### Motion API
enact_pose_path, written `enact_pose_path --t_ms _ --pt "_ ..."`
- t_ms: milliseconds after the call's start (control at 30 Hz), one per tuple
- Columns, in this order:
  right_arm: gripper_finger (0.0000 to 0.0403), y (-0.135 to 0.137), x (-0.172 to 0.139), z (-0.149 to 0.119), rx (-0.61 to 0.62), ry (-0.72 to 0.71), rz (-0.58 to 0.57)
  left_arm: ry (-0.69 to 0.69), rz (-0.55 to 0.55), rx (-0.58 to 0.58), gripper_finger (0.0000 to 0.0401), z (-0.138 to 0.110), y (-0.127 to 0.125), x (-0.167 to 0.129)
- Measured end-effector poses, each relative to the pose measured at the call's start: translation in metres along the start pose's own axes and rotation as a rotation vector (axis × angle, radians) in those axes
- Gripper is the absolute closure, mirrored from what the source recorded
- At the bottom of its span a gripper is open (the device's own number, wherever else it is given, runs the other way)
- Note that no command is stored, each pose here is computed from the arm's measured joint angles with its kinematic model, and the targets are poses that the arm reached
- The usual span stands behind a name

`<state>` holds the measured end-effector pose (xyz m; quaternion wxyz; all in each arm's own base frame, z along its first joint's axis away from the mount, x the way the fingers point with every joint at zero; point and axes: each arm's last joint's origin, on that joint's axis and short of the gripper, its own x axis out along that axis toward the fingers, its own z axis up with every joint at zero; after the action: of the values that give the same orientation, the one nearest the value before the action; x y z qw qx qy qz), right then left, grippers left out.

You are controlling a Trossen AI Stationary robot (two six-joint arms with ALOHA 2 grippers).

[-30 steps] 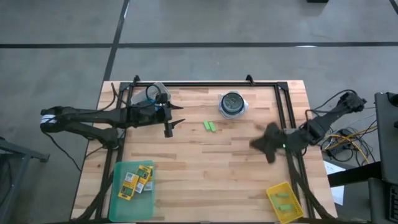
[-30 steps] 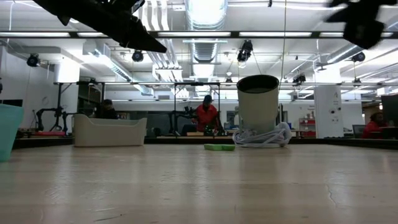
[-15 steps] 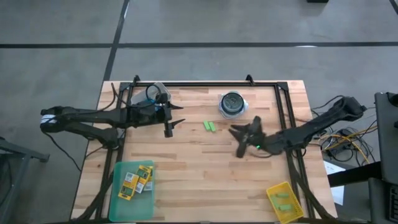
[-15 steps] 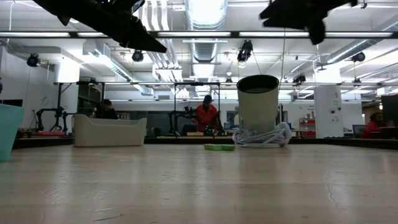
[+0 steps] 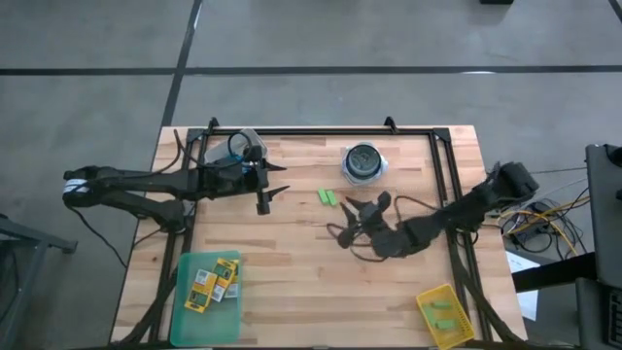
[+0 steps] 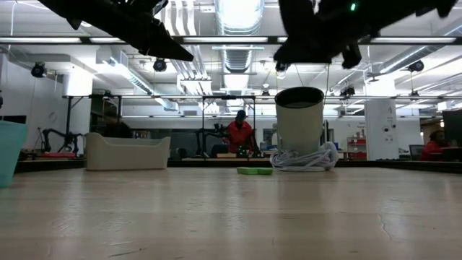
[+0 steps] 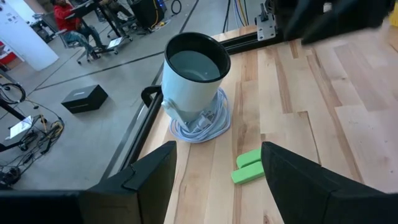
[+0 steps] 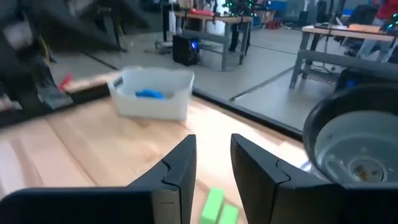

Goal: Pick & Place School Supplies
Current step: Put the green eraser into the yellow bin

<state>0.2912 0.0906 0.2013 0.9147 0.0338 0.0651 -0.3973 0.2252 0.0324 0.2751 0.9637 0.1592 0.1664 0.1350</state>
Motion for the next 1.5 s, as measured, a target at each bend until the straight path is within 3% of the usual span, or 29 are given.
enact_pose_path --t_ms 333,767,1233,1500 --pt "0.0300 0.009 0.017 -0.041 -0.091 0.051 -0.040 0.001 0.000 0.000 0.0160 0.000 0.000 0.000" --pt "0.0305 0.001 0.034 -0.034 -0.084 0.046 -0.094 0.001 -0.001 0.000 0.0160 0.000 0.000 0.000" --pt "0.0243 -0.001 0.039 -0.031 -0.080 0.049 -0.104 0.002 -0.001 0.000 0.0160 0.000 0.000 0.000" --pt "0.0241 -0.012 0.060 -0.035 0.155 0.119 -0.080 0.002 0.000 0.000 0.0160 0.000 0.000 0.000"
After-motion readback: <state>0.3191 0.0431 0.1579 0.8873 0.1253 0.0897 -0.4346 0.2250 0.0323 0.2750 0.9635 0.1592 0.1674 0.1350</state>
